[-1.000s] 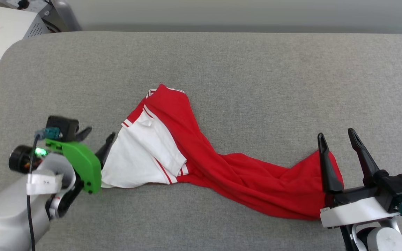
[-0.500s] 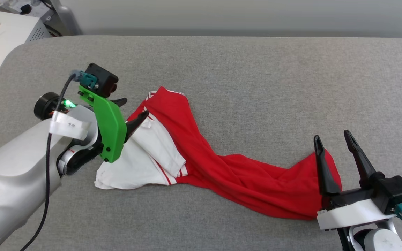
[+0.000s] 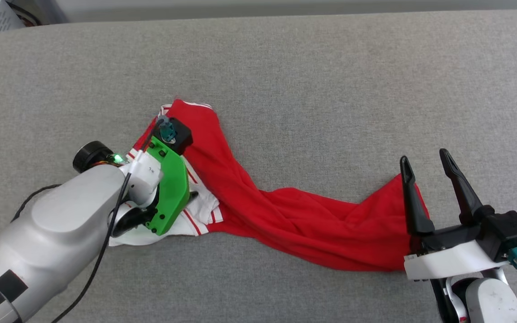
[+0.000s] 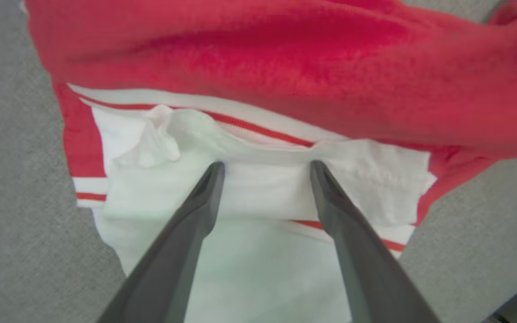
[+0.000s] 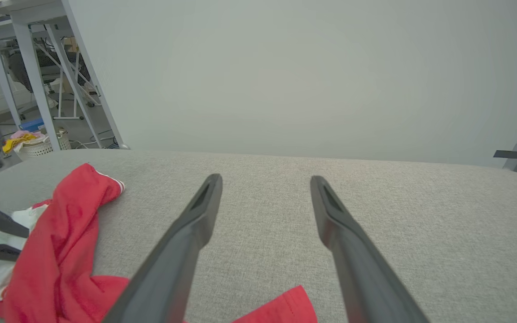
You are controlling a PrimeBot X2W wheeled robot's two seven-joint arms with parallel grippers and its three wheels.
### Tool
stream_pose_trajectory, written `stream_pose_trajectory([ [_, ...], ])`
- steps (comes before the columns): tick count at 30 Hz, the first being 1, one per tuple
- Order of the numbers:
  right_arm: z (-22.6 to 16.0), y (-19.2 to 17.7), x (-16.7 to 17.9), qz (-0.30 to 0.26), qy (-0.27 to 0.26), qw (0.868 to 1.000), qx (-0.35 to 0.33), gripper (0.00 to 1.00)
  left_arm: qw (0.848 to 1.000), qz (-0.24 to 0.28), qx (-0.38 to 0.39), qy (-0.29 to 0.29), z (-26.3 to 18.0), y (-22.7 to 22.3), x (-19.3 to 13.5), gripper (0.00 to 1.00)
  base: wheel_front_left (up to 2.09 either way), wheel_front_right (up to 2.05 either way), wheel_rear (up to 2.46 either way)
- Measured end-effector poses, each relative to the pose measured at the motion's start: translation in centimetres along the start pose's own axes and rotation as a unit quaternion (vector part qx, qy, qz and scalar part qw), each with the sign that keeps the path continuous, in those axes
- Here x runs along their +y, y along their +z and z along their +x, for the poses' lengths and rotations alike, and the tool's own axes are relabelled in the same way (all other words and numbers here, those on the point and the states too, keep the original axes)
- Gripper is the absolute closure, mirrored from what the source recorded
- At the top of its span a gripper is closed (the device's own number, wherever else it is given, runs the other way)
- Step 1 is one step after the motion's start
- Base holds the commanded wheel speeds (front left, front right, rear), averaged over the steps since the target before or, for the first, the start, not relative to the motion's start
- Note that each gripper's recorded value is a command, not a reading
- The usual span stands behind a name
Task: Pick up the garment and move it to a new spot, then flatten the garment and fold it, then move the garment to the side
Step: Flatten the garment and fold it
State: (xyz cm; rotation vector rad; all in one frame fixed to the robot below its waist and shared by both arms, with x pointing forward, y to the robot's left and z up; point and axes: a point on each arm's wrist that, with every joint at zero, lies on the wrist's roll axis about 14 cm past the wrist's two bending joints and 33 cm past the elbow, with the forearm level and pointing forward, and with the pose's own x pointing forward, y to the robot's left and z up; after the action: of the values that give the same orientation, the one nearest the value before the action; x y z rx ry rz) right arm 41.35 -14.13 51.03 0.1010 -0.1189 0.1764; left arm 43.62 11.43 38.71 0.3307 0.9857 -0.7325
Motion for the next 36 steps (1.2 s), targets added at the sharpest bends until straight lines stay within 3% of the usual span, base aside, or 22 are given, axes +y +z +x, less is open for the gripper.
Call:
stream_pose_trajectory([
  [8, 0.4, -1.3, -1.1, -0.002, -0.013, 1.000, 0.016, 0.00, 0.998, 0.019, 0.046, -0.023, 2.8, -1.2, -1.0, 0.00, 0.00, 0.00, 0.00],
  [9, 0.4, -1.4, -1.2, -0.002, -0.015, 1.000, 0.017, 0.00, 0.998, 0.018, 0.046, -0.025, 3.0, -1.2, -1.0, 0.54, 0.00, 0.00, 0.00],
  [10, 0.3, -1.5, -1.3, -0.003, -0.017, 1.000, 0.019, 0.00, 0.998, 0.017, 0.045, -0.027, 3.1, -1.2, -1.1, 1.00, 0.00, 0.00, 0.00],
  [19, 0.2, -0.2, -1.3, -0.002, -0.018, 1.000, 0.001, 0.00, 0.996, 0.022, -0.081, -0.022, 1.4, 1.0, -1.5, 1.00, 0.00, 0.00, 0.00],
  [29, 0.2, 0.6, -0.5, 0.009, -0.009, 1.000, -0.010, 0.00, 0.973, 0.039, -0.226, -0.004, -3.9, 7.7, -0.1, 1.00, 0.00, 0.00, 0.00],
  [33, 0.0, 0.3, -1.0, 0.012, -0.017, 1.000, -0.006, 0.00, 0.967, 0.062, -0.248, -0.020, -3.9, 10.3, -1.2, 1.00, 0.00, 0.00, 0.00],
  [36, -0.5, 0.0, -2.0, 0.012, -0.032, 0.999, 0.000, 0.00, 0.959, 0.081, -0.263, -0.066, -1.7, 13.2, -4.7, 1.00, 0.00, 0.00, 0.00],
])
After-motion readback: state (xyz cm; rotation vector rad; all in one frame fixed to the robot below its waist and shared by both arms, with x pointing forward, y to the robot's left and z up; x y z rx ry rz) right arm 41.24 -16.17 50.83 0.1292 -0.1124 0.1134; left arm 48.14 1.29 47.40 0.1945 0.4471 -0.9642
